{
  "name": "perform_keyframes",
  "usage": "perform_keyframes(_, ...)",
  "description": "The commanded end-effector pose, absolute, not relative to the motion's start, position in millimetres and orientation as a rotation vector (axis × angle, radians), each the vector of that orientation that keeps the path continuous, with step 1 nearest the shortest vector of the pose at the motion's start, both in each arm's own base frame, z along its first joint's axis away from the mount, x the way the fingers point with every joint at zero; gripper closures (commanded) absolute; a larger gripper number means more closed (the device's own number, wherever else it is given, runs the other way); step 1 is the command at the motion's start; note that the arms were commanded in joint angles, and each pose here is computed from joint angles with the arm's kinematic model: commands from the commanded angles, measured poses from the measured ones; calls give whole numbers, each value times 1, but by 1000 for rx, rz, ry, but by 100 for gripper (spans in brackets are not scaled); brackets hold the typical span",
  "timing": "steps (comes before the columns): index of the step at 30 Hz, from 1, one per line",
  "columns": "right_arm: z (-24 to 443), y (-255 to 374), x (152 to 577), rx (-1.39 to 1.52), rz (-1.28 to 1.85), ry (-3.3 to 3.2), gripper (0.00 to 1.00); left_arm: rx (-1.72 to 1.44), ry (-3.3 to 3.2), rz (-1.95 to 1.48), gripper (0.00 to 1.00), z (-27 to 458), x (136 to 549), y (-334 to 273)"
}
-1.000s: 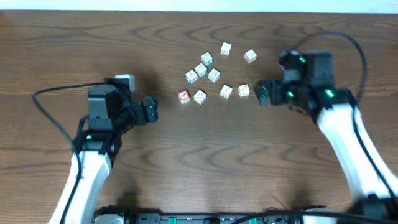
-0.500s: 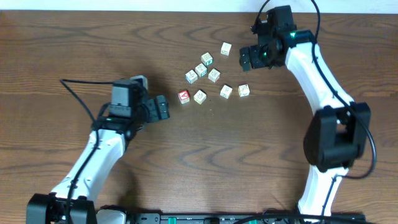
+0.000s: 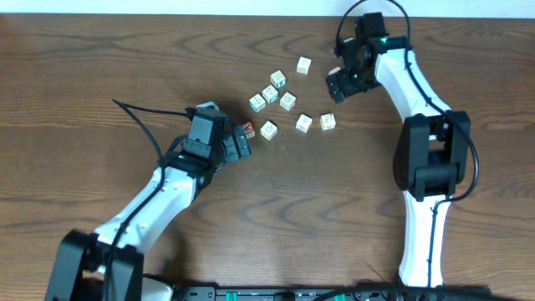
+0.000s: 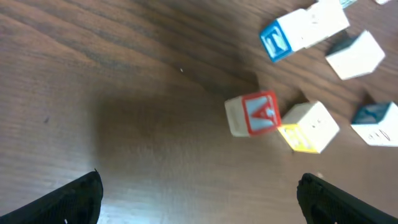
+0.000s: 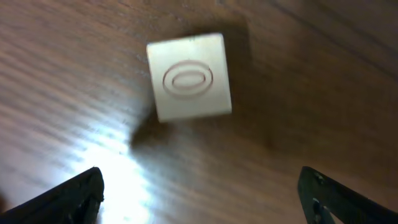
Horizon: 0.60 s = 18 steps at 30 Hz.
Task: Lift 5 blocks
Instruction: 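Move both grippers forward toward the block cluster, then grasp red A block with left gripper, green J block with right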
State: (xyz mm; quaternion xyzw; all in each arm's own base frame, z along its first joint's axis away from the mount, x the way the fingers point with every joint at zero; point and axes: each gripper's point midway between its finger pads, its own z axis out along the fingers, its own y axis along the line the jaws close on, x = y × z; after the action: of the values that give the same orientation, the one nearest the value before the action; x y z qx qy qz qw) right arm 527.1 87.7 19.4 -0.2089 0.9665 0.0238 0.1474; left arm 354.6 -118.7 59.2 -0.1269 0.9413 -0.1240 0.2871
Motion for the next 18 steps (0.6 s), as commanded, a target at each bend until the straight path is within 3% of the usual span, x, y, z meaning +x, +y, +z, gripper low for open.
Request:
perform_keyframes(1, 19, 86, 541, -673, 69, 2723, 4, -418, 2509, -306, 0, 50, 365, -117)
perform_keyframes(11, 15, 106, 562, -758, 142, 2595, 19, -414, 2543, -302, 0, 30, 379, -125)
perform_keyframes(18, 21, 127, 568, -803, 213, 2521, 38, -410, 2540, -305, 0, 31, 379, -126)
